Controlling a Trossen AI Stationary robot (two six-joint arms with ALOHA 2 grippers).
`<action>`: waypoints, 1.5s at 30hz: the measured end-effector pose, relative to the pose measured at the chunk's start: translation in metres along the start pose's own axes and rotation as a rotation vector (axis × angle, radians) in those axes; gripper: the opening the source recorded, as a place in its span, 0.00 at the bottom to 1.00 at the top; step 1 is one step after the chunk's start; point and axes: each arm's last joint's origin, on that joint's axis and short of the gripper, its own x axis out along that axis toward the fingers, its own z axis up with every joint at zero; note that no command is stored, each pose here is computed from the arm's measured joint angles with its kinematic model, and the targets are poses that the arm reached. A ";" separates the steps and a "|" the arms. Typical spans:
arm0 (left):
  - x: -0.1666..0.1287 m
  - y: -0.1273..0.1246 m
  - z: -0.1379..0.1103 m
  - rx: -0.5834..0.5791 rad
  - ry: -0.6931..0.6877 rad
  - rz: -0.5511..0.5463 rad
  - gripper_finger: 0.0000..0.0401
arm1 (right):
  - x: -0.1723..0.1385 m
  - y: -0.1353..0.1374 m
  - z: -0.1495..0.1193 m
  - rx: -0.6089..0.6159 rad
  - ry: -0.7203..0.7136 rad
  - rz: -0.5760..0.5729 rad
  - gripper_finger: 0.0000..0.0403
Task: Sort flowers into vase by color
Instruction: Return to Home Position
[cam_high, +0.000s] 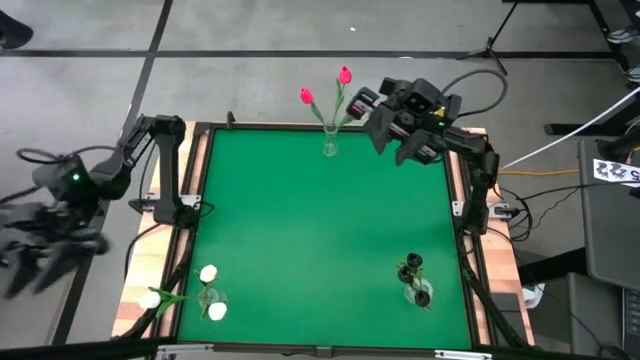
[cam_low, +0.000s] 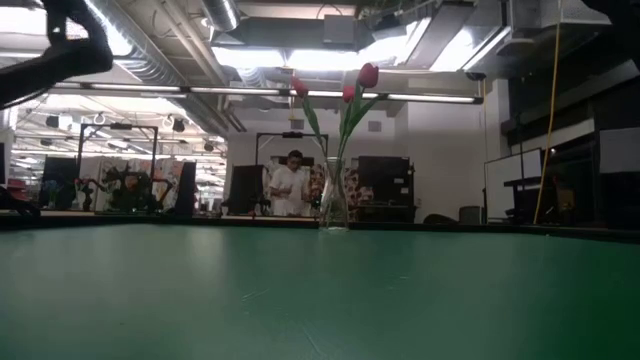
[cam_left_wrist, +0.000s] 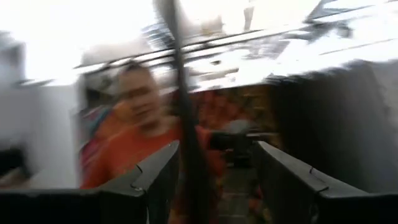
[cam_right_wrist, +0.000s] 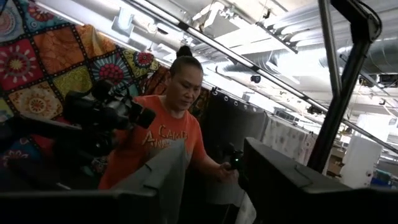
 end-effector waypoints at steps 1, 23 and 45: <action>-0.001 -0.004 0.002 0.035 -0.006 -0.053 0.51 | 0.001 0.002 0.003 -0.007 0.005 0.004 0.41; 0.067 -0.016 -0.015 0.550 0.002 0.750 0.51 | 0.002 0.010 0.017 0.064 0.039 0.015 0.41; -0.101 0.034 0.024 0.491 -0.065 0.154 0.51 | 0.001 0.033 0.020 0.129 0.104 0.011 0.41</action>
